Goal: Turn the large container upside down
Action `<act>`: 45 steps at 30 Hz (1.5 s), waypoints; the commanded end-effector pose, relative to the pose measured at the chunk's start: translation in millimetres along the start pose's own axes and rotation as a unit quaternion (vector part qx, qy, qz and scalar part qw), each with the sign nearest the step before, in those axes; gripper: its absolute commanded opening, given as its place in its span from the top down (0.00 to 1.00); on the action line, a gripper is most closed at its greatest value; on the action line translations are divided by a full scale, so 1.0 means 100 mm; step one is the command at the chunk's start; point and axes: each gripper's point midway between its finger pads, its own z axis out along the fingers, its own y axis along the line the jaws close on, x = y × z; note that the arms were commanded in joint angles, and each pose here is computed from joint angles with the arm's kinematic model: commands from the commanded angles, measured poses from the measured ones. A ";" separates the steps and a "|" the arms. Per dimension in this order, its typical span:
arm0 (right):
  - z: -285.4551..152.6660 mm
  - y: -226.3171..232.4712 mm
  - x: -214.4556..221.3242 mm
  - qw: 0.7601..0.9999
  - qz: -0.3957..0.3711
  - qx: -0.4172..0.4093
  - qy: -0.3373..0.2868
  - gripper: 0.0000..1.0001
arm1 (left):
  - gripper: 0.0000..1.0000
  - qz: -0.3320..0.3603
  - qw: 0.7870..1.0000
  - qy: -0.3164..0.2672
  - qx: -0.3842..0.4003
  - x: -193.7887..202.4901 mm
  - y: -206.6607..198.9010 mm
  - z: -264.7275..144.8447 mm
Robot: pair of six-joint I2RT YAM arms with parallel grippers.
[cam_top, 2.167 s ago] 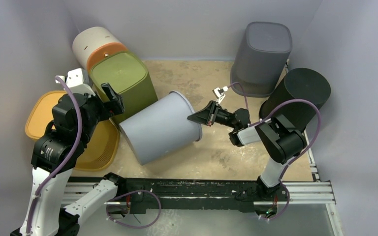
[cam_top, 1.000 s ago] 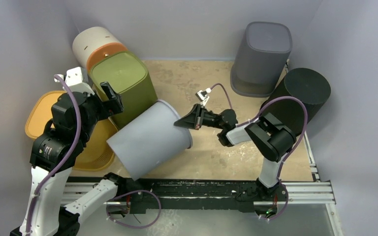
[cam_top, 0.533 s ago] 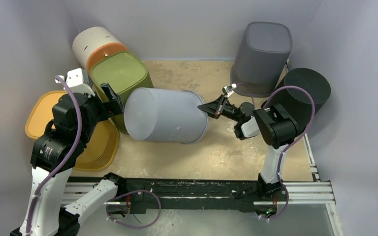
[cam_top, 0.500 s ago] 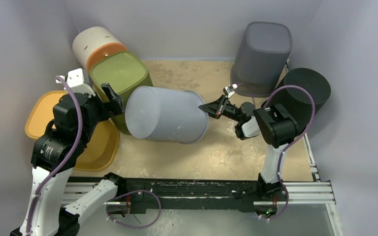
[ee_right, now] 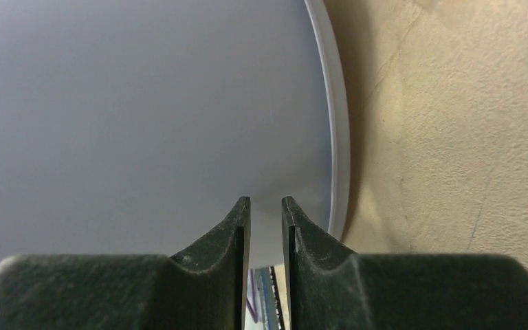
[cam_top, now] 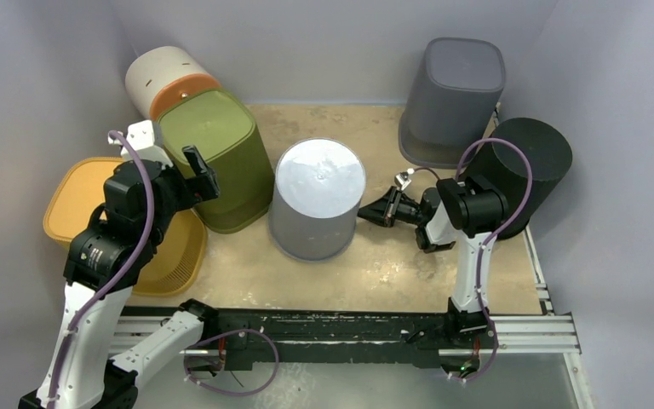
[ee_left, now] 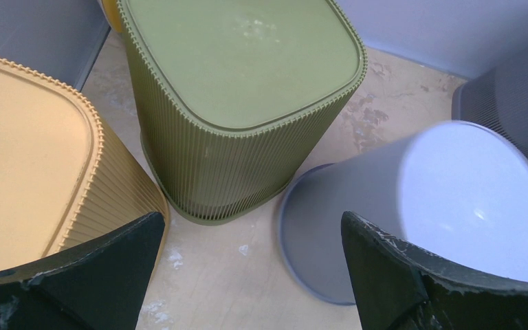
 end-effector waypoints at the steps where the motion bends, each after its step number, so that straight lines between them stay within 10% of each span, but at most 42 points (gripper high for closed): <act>1: -0.07 0.62 -0.05 0.966 -0.228 -0.122 -0.014 0.76 | 0.03 -0.011 1.000 -0.015 0.012 -0.06 -0.07 0.03; 14: -0.08 0.88 -0.15 0.960 -0.238 -0.143 -0.029 0.73 | 0.03 -0.010 1.000 -0.011 0.020 -0.02 -0.11 0.07; 34: 0.00 3.28 -0.79 0.889 -0.397 -0.227 -0.035 0.66 | 0.03 -0.002 0.999 -0.003 0.034 -0.11 -0.25 0.17; 38: 0.17 3.39 -1.15 0.884 -0.452 -0.091 -0.078 0.39 | 0.03 -0.001 0.999 -0.003 0.038 -0.10 -0.27 0.19; 40: 0.25 3.35 -1.32 0.858 -0.501 0.015 -0.112 0.02 | 0.03 -0.001 0.999 0.000 0.040 -0.08 -0.29 0.21; 45: 0.29 3.15 -1.46 0.801 -0.552 0.179 -0.150 0.00 | 0.03 0.001 0.999 0.004 0.041 -0.03 -0.31 0.29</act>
